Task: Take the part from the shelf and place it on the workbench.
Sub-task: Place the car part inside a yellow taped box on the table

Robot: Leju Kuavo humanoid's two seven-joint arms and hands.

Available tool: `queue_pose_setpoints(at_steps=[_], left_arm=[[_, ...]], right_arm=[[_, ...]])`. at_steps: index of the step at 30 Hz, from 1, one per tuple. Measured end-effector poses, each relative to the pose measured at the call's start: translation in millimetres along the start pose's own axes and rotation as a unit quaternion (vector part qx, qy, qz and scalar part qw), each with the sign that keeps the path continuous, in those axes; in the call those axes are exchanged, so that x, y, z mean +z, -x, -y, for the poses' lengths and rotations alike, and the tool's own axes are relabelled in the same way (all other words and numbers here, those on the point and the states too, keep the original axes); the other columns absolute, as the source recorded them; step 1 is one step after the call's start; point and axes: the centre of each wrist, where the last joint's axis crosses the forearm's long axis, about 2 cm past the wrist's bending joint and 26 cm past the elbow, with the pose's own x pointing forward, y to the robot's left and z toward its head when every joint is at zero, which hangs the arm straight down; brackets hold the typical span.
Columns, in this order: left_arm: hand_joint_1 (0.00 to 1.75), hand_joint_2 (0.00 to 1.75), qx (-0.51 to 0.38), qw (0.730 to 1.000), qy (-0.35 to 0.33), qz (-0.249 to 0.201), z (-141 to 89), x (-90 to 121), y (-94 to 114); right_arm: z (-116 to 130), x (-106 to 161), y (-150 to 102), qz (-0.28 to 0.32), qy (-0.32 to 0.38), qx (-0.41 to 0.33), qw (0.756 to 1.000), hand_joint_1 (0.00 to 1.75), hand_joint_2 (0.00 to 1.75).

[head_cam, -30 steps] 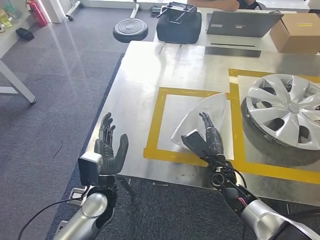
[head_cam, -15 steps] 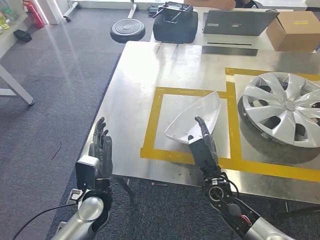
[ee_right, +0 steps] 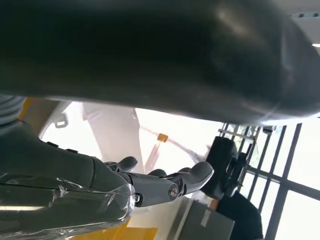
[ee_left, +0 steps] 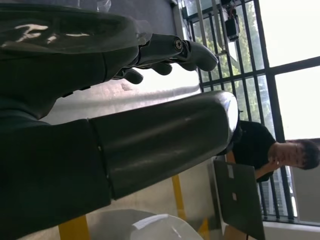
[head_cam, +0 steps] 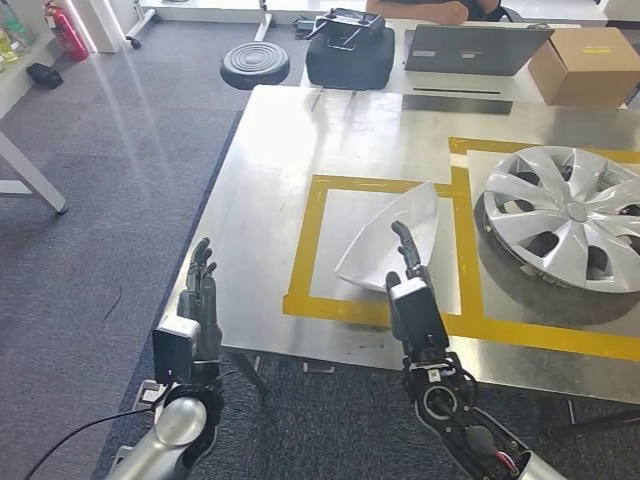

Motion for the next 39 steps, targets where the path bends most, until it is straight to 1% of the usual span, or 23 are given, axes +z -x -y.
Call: queue_pose_setpoints(at_steps=[13,21,39], left_arm=[[0.0,0.0,-0.002,1.0,0.005,-0.001,1.5,6.0,-1.1],[0.0,0.0,0.0,1.0,0.009,-0.011,3.2,13.9,-0.2],[0.0,0.0,-0.001,1.0,0.007,-0.009,4.2,11.1,-5.0]], right_arm=[[5.0,3.5,-23.7,0.038,0.014,-0.007,0.999,0.0,0.0],[7.6,10.0,-28.9,0.042,0.013,-0.006,0.999,0.0,0.0],[9.0,10.5,-46.1,0.065,0.006,-0.015,0.998,0.0,0.0]])
